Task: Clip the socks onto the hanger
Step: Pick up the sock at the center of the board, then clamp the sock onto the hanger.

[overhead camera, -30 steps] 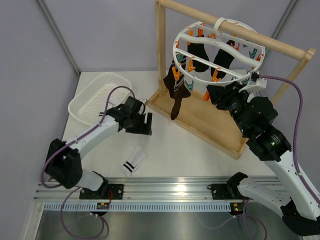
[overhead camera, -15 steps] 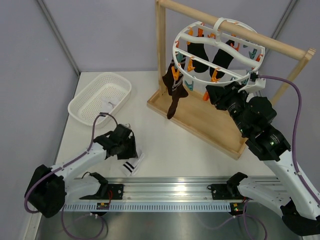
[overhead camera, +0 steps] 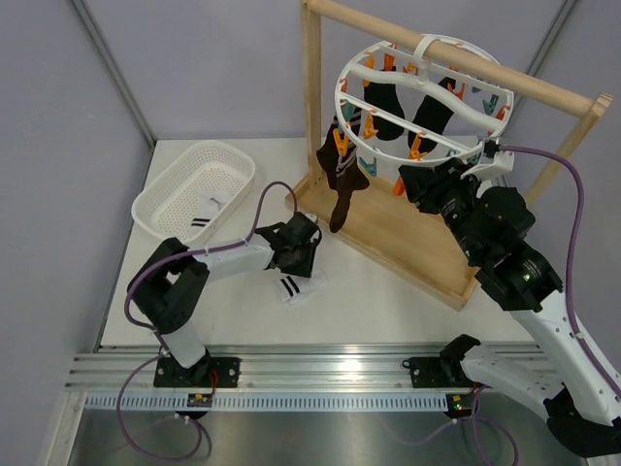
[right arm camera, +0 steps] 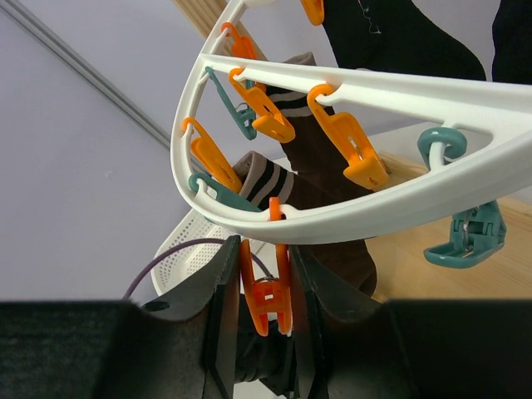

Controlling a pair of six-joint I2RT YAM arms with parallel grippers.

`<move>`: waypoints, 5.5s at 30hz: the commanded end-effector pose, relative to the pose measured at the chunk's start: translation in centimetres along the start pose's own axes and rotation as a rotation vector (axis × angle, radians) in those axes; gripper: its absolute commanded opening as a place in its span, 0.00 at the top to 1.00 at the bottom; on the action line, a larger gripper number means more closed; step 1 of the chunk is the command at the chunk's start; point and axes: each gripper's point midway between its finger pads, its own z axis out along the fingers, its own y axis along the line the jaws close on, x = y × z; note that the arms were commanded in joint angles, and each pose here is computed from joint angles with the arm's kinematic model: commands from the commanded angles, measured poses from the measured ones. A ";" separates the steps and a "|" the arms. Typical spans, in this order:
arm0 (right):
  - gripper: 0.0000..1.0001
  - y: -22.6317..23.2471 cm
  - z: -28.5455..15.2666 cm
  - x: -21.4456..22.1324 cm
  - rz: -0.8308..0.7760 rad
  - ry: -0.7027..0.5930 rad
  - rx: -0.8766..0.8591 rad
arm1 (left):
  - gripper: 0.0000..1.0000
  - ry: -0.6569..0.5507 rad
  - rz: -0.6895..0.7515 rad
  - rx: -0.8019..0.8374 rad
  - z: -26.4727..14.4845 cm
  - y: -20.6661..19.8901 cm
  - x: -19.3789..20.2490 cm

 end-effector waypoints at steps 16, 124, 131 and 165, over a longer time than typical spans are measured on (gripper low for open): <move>1.00 0.6 0.8 0.5 0.003 0.011 -0.034 | 0.26 -0.221 -0.637 -0.012 -6.5 4.5 4.6; 1.00 8.6 -0.2 1.3 -0.298 0.166 -0.478 | 1.00 -0.686 1.380 0.669 -30.5 -17.7 -15.0; 1.00 8.0 -0.2 1.9 -0.315 0.170 -0.469 | 1.00 -0.750 1.392 0.695 -31.7 -18.3 -15.2; 1.00 7.0 0.1 3.1 -0.271 0.117 -0.473 | 1.00 -0.903 1.099 0.778 -32.5 -18.4 -17.0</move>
